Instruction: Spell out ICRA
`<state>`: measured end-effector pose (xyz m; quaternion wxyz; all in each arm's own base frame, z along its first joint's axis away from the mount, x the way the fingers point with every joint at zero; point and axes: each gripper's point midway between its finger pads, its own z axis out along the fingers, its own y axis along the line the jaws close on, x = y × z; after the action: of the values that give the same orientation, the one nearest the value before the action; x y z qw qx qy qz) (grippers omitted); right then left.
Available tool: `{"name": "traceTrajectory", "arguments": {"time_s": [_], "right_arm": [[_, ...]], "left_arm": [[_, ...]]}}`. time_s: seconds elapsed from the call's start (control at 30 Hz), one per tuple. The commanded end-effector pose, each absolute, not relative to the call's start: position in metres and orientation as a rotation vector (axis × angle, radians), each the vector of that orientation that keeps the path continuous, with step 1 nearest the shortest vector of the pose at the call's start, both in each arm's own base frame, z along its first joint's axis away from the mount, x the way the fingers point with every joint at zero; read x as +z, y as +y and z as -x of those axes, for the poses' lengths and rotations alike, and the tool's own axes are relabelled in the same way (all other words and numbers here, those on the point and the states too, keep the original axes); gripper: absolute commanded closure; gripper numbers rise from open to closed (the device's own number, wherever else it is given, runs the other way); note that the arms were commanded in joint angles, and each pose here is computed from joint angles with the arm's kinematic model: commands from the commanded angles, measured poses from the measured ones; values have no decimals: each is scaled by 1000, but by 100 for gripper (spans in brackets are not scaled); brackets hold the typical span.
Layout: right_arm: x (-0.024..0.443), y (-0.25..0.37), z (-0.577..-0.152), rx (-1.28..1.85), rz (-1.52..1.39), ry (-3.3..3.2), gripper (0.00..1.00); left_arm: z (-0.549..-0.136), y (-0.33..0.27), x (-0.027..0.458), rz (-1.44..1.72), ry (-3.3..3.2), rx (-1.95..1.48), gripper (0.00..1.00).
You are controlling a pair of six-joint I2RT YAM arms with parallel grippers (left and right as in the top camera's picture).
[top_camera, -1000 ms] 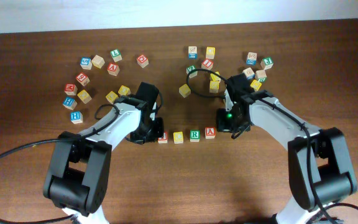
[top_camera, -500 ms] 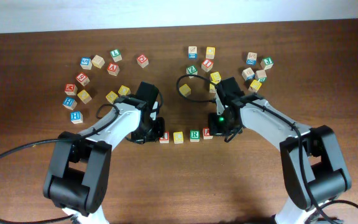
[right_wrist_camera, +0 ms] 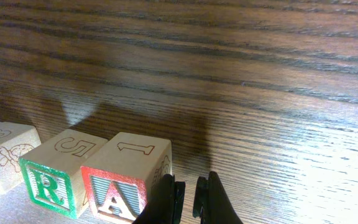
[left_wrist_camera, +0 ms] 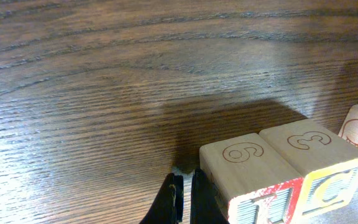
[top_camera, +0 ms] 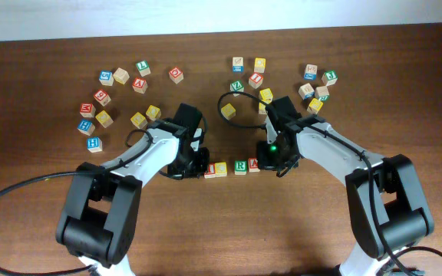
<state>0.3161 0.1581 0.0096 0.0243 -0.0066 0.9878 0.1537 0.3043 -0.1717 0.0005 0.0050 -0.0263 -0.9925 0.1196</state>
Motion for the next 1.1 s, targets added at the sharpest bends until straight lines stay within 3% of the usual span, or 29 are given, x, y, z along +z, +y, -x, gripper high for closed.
{"name": "traceTrajectory", "arguments": {"time_s": [0.0,0.73,1.07], "right_arm": [[7,166,-311,520,22,3072,96],[12,191,-305,621,95,3055,96],[24,170,-319,421,59,3066,96]], "left_arm": [[-300,-173,-7,106,-3085,382,100],[-303,-187,-4,147,-3095,453,100],[-314,-161,1,91,-3134,280,100]]}}
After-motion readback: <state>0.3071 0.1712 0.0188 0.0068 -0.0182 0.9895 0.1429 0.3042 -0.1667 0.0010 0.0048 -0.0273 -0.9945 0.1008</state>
